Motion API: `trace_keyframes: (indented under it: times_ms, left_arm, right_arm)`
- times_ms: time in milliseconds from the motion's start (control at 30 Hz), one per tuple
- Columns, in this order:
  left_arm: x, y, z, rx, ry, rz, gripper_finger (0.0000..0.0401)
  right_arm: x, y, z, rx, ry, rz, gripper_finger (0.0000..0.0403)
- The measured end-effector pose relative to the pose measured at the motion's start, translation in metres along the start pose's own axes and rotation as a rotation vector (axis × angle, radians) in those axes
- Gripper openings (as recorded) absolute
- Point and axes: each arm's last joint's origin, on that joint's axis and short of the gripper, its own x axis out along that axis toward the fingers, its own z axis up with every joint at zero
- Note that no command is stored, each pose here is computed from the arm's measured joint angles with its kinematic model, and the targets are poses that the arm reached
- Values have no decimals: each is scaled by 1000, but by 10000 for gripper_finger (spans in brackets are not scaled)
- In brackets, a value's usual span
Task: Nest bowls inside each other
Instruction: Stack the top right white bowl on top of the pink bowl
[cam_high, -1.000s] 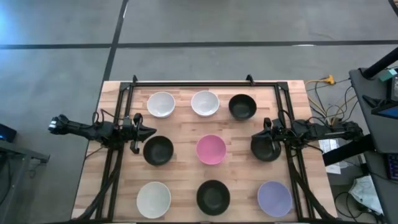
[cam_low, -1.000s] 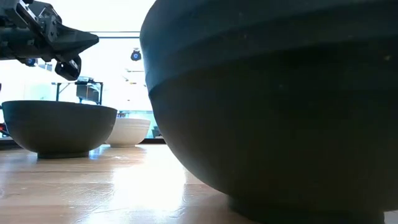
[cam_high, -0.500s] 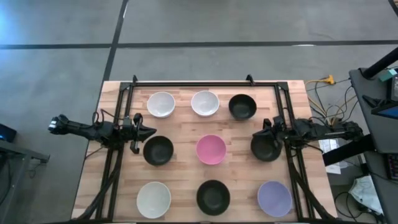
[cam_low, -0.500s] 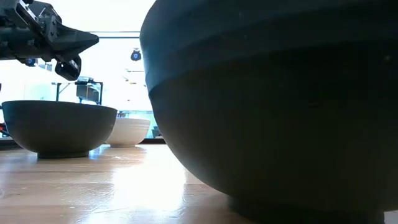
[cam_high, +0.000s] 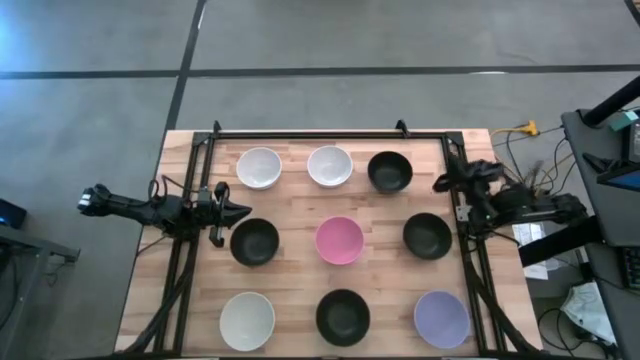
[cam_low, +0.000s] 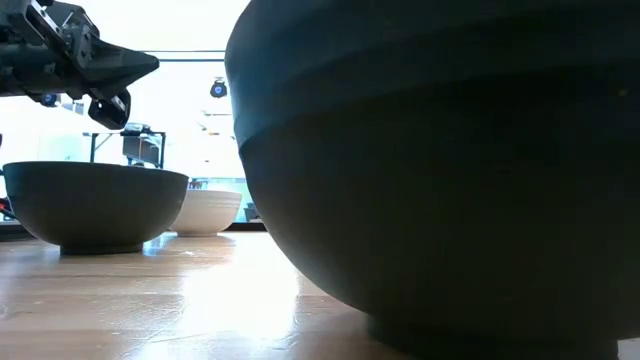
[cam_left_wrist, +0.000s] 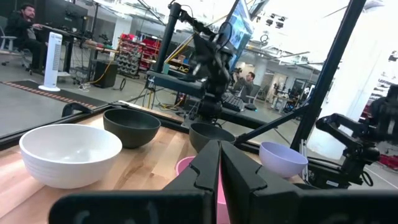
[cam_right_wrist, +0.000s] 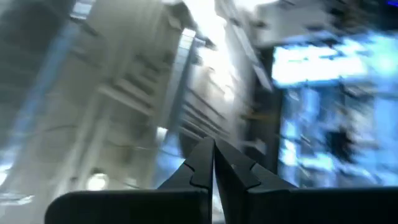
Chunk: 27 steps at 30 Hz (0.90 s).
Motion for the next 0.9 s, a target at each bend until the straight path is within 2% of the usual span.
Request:
trace_keyframes:
  times_ms: [100, 267, 367, 433, 567, 733, 900]
  left_arm:
    - [0, 0, 0, 14, -1, 0, 0]
    - [0, 0, 0, 329, 1, 1, 0]
    - [0, 0, 0, 419, -1, 1, 0]
    - [0, 0, 0, 477, -1, 2, 0]
    - [0, 0, 0, 628, -1, 3, 0]
    - [0, -1, 3, 621, -29, 7, 0]
    - [-2, -4, 18, 564, -182, 16, 0]
  right_arm:
    - [14, 29, -3, -89, 0, 129, 9]
    - [64, 88, -30, -378, 134, 327, 9]
    - [99, 111, -59, -579, 271, 459, 9]
    - [122, 121, -79, -702, 334, 507, 9]
    - [163, 133, -112, -871, 402, 523, 9]
    - [203, 132, -148, -1118, 478, 479, 9]
    - [234, 130, -176, -1272, 543, 461, 9]
